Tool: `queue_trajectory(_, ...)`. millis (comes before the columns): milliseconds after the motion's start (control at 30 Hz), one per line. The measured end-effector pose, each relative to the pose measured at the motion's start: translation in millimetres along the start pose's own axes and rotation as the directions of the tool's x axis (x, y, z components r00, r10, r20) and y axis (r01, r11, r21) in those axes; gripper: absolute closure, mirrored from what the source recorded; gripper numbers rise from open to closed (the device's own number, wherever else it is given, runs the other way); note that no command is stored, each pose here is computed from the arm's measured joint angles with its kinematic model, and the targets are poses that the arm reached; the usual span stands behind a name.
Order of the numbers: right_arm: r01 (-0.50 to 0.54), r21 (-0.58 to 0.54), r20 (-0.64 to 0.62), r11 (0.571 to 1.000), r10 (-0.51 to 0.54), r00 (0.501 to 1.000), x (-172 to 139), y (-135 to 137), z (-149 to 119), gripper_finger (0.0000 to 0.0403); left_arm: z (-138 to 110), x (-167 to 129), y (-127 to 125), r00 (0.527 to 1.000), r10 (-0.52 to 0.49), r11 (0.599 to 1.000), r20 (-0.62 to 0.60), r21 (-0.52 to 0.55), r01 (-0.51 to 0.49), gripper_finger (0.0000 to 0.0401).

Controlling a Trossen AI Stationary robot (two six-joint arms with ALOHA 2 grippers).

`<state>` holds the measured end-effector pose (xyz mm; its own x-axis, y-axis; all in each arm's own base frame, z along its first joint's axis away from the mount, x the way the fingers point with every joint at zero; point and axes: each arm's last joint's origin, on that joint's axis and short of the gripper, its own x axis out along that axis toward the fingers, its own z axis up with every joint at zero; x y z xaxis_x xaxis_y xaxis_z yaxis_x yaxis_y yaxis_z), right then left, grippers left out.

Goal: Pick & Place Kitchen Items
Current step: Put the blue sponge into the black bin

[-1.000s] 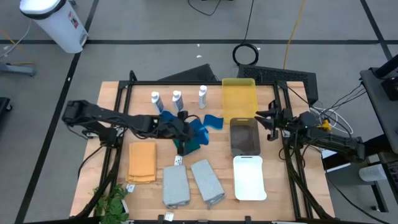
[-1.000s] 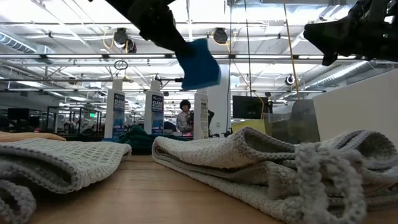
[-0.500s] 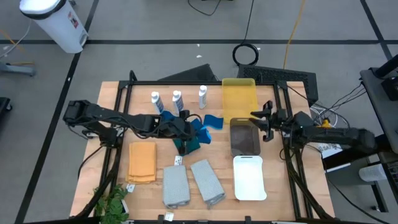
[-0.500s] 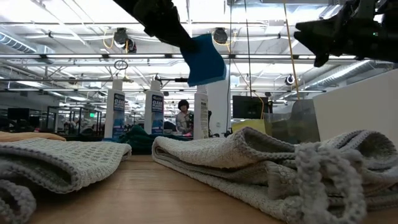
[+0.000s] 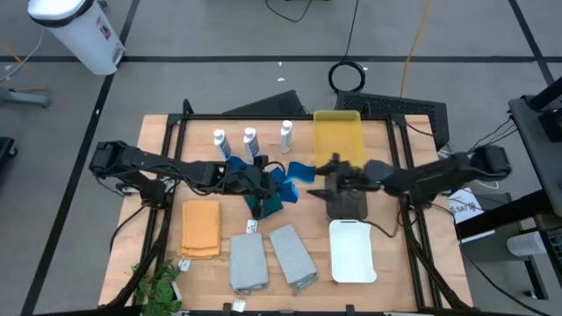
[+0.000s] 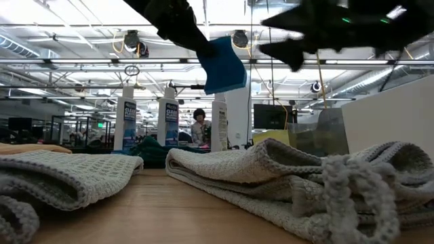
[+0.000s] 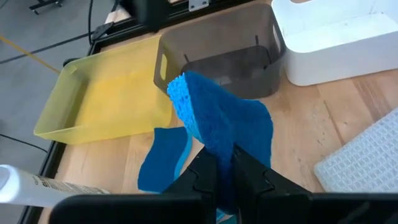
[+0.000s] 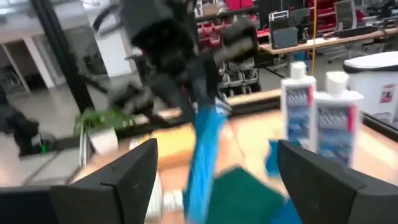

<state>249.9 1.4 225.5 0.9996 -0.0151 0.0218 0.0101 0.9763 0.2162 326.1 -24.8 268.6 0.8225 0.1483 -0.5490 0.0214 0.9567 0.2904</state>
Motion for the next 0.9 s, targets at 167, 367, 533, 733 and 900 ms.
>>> queue_trajectory(167, -0.076, 0.022, -0.073, 0.997, 0.077, 0.994, 47.2, -1.2, -1.1, 0.0116, -0.1, 0.0, 0.0, 1.000, 0.000, 1.000, -0.001, -0.001, 0.000, 0.0388)
queue_trajectory(367, -0.070, 0.104, -0.191, 0.992, 0.089, 0.978, 72.5, -9.2, -3.5, 0.0134, -1.6, -0.1, -0.4, 1.000, 0.002, 1.000, -0.018, -0.020, -0.002, 0.0374)
queue_trajectory(533, -0.063, 0.102, -0.196, 0.993, 0.082, 0.977, 73.0, -13.0, -0.4, 0.0162, -2.7, -0.1, -0.6, 1.000, 0.000, 1.000, -0.029, -0.020, -0.001, 0.0388)
queue_trajectory(733, -0.070, 0.062, -0.205, 0.996, 0.081, 0.975, 72.5, -13.2, -1.1, 0.0238, -2.8, -0.1, -0.8, 1.000, -0.007, 0.999, -0.028, -0.040, 0.006, 0.0374)
queue_trajectory(900, -0.070, 0.039, -0.230, 0.997, 0.077, 0.970, 72.2, -13.8, -3.9, 0.0319, -2.3, 0.0, -0.7, 1.000, -0.006, 0.997, -0.022, -0.073, 0.004, 0.0350)
